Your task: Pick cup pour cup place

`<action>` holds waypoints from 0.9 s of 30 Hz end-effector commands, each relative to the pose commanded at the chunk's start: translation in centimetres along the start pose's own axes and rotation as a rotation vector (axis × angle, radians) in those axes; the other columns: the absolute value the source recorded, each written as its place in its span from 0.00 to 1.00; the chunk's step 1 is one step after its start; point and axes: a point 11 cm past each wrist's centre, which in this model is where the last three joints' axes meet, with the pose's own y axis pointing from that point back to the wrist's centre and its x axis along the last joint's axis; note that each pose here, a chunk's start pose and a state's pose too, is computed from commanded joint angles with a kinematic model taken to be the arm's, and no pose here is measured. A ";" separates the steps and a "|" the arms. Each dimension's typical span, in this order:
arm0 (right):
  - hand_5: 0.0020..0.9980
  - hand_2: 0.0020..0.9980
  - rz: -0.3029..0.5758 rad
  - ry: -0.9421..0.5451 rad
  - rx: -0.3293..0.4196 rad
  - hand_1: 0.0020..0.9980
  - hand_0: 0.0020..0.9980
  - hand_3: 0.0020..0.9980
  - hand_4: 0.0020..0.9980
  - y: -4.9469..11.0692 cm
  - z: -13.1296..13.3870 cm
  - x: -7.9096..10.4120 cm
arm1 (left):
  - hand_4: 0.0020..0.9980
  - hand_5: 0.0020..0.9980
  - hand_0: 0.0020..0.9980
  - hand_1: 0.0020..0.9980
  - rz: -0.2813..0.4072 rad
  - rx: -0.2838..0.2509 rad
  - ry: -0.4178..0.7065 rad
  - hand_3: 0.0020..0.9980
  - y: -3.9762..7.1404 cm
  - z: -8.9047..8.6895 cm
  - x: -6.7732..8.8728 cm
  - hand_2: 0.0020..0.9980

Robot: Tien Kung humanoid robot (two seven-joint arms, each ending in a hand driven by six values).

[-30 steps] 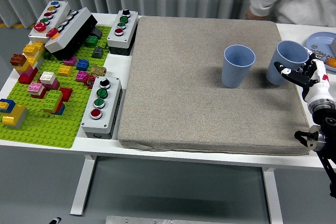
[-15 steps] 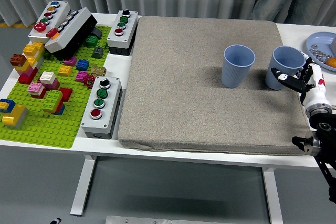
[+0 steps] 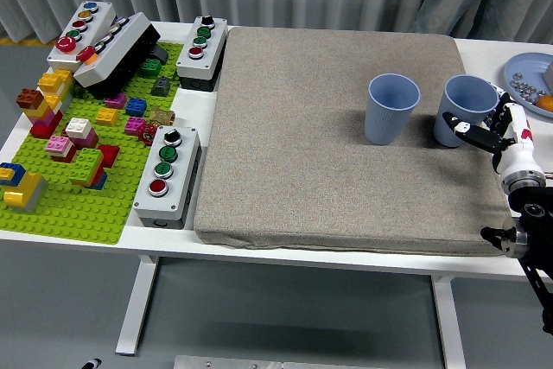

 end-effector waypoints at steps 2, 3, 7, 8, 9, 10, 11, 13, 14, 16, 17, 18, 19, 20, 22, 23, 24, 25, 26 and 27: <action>0.18 0.71 -0.004 0.000 0.001 0.76 0.89 0.80 0.77 0.0 0.0 0.0 | 0.64 1.00 0.84 0.81 0.000 0.000 0.000 0.81 0.0 0.0 0.0 0.89; 0.18 0.71 -0.006 -0.001 -0.001 0.76 0.89 0.80 0.77 0.0 0.0 0.1 | 0.64 1.00 0.84 0.81 0.000 0.000 0.001 0.81 0.0 0.0 0.0 0.89; 0.22 0.86 -0.005 0.000 -0.003 0.82 0.90 0.91 0.81 0.0 0.0 0.2 | 0.64 1.00 0.84 0.81 0.000 0.000 0.000 0.81 0.0 0.0 0.0 0.89; 0.22 0.86 -0.005 0.001 -0.004 0.82 0.90 0.91 0.81 0.0 0.0 0.2 | 0.64 1.00 0.84 0.81 0.000 0.001 0.000 0.81 0.0 0.0 0.0 0.89; 0.22 0.86 -0.005 0.002 -0.004 0.82 0.90 0.91 0.81 0.0 0.0 0.2 | 0.64 1.00 0.84 0.81 0.000 0.001 0.000 0.81 0.0 0.0 0.0 0.89; 0.22 0.86 -0.006 0.003 -0.004 0.82 0.90 0.91 0.81 0.0 0.0 0.1 | 0.64 1.00 0.84 0.81 -0.001 0.001 0.000 0.81 0.0 0.0 0.0 0.89; 0.23 0.84 -0.007 0.004 -0.004 0.81 0.90 0.91 0.80 0.0 0.0 0.1 | 0.64 1.00 0.84 0.81 -0.001 0.001 0.000 0.81 0.0 0.0 0.0 0.89; 0.23 0.84 -0.008 0.007 -0.007 0.81 0.90 0.91 0.80 0.0 0.1 0.0 | 0.64 1.00 0.84 0.81 -0.001 0.000 -0.001 0.81 0.0 0.0 0.0 0.89; 0.23 0.84 -0.009 0.009 -0.009 0.81 0.90 0.91 0.80 0.0 0.1 0.0 | 0.64 1.00 0.84 0.81 -0.001 0.000 -0.001 0.81 0.0 0.0 0.0 0.89; 0.23 0.84 -0.010 0.012 -0.013 0.81 0.90 0.91 0.80 0.0 0.3 0.0 | 0.64 1.00 0.84 0.81 -0.001 0.000 -0.002 0.81 0.0 0.1 0.0 0.89; 0.21 0.84 -0.011 0.013 -0.014 0.81 0.90 0.90 0.80 0.1 0.3 0.0 | 0.64 1.00 0.84 0.81 -0.001 0.000 -0.002 0.81 0.0 0.1 0.0 0.89; 0.21 0.84 -0.013 0.014 -0.015 0.81 0.90 0.90 0.80 0.1 0.4 -0.1 | 0.64 1.00 0.84 0.81 -0.001 0.000 -0.002 0.81 0.0 0.1 0.0 0.89; 0.21 0.84 -0.015 0.015 -0.015 0.81 0.90 0.90 0.80 0.1 0.4 -0.1 | 0.64 1.00 0.84 0.81 -0.001 0.000 -0.002 0.81 0.0 0.1 0.0 0.89; 0.21 0.84 -0.016 0.016 -0.016 0.81 0.90 0.90 0.80 0.1 0.4 -0.1 | 0.64 1.00 0.84 0.81 -0.001 0.000 -0.001 0.81 0.0 0.1 0.0 0.89; 0.21 0.84 -0.018 0.016 -0.015 0.81 0.90 0.90 0.80 0.1 0.4 -0.2 | 0.64 1.00 0.84 0.81 -0.001 0.000 -0.002 0.81 0.0 0.1 0.0 0.89; 0.22 0.84 -0.018 0.016 -0.015 0.81 0.90 0.90 0.80 0.1 0.4 -0.2 | 0.64 1.00 0.84 0.81 -0.001 0.000 -0.002 0.81 0.0 0.0 0.0 0.89; 0.22 0.84 -0.021 0.017 -0.016 0.81 0.90 0.90 0.80 0.1 0.4 -0.2 | 0.64 1.00 0.84 0.81 -0.001 0.000 -0.002 0.81 0.0 0.0 0.0 0.89; 0.22 0.84 -0.021 0.017 -0.016 0.81 0.90 0.90 0.80 0.1 0.4 -0.2 | 0.64 1.00 0.84 0.81 -0.001 0.001 -0.002 0.81 0.0 0.0 0.0 0.89; 0.22 0.84 -0.023 0.017 -0.018 0.81 0.90 0.90 0.80 0.1 0.4 -0.2 | 0.64 1.00 0.84 0.81 0.000 0.001 -0.001 0.81 0.0 0.0 0.0 0.89; 0.22 0.84 -0.025 0.017 -0.019 0.81 0.90 0.90 0.80 0.1 0.4 -0.2 | 0.64 1.00 0.84 0.81 0.000 0.001 -0.001 0.81 0.0 0.0 0.0 0.89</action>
